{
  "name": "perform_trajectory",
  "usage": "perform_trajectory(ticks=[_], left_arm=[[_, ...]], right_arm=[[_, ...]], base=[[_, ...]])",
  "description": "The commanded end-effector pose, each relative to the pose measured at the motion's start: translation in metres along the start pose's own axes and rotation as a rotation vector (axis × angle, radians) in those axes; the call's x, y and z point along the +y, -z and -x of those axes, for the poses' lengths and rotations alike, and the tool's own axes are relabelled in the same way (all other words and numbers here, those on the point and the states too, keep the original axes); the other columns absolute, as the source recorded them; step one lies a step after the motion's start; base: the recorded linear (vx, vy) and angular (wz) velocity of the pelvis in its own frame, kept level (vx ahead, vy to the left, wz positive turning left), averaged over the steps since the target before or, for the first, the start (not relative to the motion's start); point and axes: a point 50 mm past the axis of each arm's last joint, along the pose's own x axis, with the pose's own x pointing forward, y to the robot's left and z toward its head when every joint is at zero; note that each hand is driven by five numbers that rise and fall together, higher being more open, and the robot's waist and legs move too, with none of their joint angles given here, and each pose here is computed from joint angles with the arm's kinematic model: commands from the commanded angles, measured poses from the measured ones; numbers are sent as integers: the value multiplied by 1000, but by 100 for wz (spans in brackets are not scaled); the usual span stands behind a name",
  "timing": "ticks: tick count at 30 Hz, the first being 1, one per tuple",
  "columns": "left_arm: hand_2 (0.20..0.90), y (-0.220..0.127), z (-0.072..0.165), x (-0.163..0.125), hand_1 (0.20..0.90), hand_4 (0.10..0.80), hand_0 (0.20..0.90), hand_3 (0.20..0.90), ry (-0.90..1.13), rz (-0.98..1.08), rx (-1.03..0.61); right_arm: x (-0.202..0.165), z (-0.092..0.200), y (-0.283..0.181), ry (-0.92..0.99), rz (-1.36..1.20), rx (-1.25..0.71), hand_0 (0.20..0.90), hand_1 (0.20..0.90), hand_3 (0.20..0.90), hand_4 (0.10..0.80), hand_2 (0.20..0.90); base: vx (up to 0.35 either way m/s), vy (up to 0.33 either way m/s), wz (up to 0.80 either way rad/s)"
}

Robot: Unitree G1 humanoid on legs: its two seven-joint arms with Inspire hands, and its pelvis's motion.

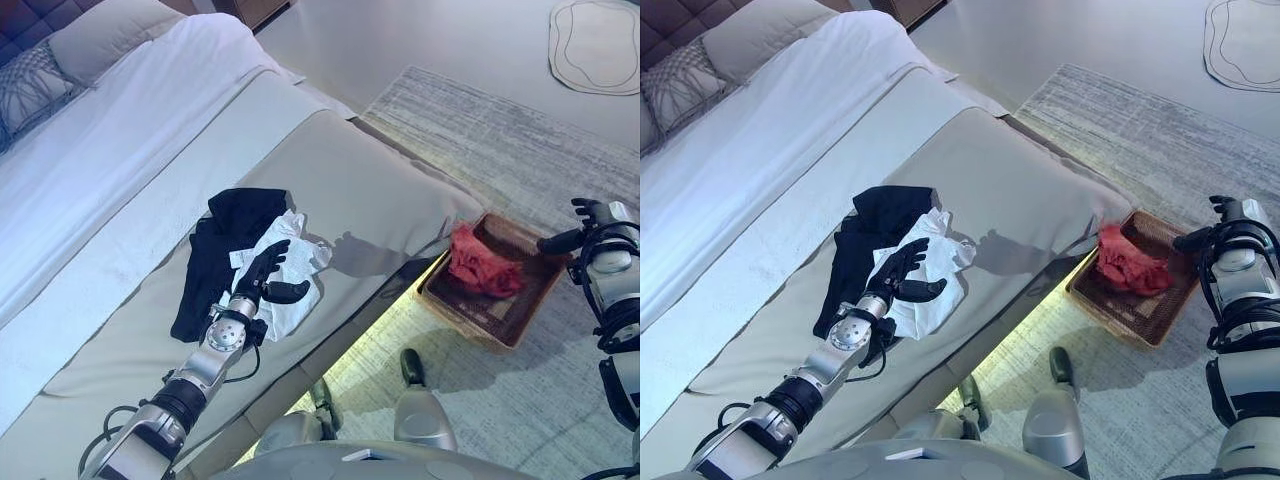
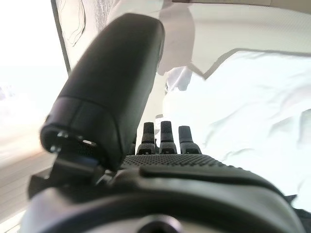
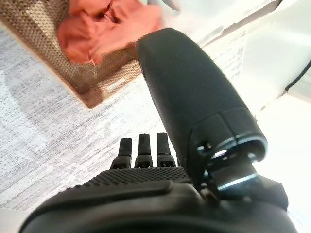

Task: Pick up the clothes from the bed and place them into the basket

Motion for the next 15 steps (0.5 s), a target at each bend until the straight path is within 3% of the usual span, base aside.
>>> perform_trajectory(ticks=[1, 7, 15], left_arm=[[900, -35, -8, 24, 900, 800, 900, 900, -54, -64, -180], [900, -34, -7, 28, 900, 800, 900, 900, -86, -64, -171], [900, -33, -5, 37, 900, 800, 900, 900, -165, -37, -175]], right_arm=[[-13, -1, -29, 47, 77, -119, 900, 900, 900, 800, 900], [-11, -1, -35, 93, 118, -160, 900, 900, 900, 800, 900], [-17, 15, -123, 215, 85, -458, 900, 900, 900, 800, 900]], base=[[0, 0, 0], [16, -1, 5], [-27, 30, 13]])
